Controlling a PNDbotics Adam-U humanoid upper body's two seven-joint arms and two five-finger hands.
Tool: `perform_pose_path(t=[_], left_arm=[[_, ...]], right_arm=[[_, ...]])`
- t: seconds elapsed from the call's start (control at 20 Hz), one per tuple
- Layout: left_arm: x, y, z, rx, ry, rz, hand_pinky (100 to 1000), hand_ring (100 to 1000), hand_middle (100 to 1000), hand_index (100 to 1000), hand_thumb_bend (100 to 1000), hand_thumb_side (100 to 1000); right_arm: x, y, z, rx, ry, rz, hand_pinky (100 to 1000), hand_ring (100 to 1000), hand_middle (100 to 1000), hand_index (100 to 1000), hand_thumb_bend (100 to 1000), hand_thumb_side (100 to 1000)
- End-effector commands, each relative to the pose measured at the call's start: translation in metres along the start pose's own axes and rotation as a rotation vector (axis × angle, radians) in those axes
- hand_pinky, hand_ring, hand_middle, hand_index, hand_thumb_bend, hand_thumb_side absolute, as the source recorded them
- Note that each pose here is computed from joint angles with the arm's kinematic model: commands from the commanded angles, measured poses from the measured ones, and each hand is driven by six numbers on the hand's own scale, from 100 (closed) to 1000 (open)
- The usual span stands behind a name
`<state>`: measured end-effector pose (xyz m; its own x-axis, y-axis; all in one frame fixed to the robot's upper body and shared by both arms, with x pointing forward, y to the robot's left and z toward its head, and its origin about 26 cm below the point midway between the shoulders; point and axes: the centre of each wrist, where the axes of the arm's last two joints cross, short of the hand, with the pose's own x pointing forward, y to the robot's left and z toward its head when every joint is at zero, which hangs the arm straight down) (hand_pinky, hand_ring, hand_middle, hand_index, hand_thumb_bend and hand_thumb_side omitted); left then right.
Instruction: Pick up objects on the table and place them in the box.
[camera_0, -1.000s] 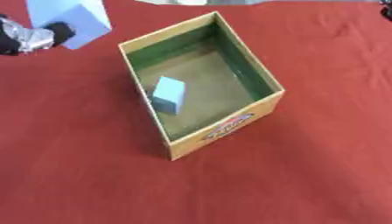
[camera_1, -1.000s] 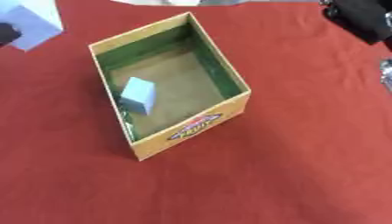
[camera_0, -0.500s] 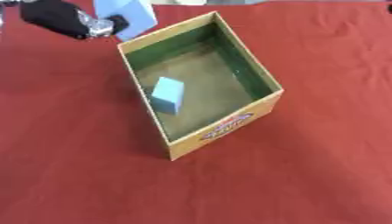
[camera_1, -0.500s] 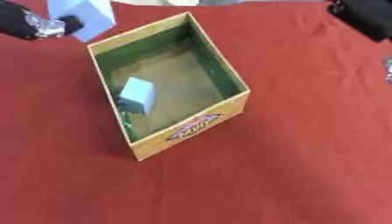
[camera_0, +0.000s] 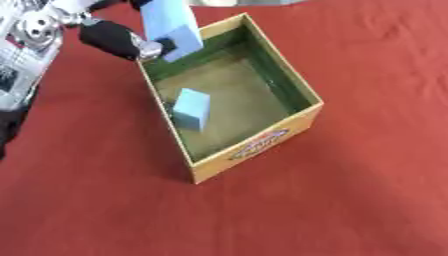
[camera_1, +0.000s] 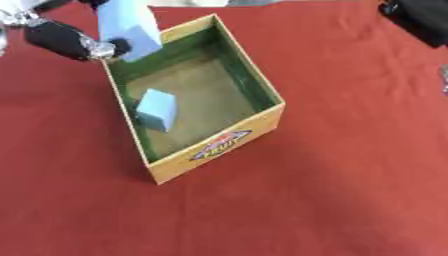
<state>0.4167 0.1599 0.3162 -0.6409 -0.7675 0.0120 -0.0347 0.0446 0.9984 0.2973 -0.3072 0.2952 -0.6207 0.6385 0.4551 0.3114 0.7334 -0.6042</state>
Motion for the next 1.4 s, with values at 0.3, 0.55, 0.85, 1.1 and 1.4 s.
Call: perform_pose_path(t=[0.3,0.55,0.85,1.1,1.4], left_arm=[[0.003,0.023,0.015,0.039,0.014,-0.097,931,877,801,905,694,750],[0.013,0.056,0.048,0.342,0.003,-0.009,880,824,752,867,406,721],[0.024,0.078,0.127,0.807,-0.036,0.153,845,790,722,839,341,729],[-0.002,0.057,0.163,1.083,-0.033,0.257,836,785,724,841,331,715],[-0.034,0.005,0.189,1.227,-0.025,0.359,828,782,724,848,334,747]], right_arm=[[0.006,-0.007,-0.003,-0.009,-0.025,0.016,849,819,680,834,100,654],[0.006,-0.008,-0.003,-0.022,-0.028,0.019,849,819,680,834,100,643],[0.005,-0.011,-0.002,-0.054,-0.045,0.023,847,819,681,833,100,624],[0.002,-0.013,0.001,-0.115,-0.07,0.007,846,819,683,833,100,624],[0.0,-0.011,0.002,-0.208,-0.126,-0.05,846,819,686,835,100,634]])
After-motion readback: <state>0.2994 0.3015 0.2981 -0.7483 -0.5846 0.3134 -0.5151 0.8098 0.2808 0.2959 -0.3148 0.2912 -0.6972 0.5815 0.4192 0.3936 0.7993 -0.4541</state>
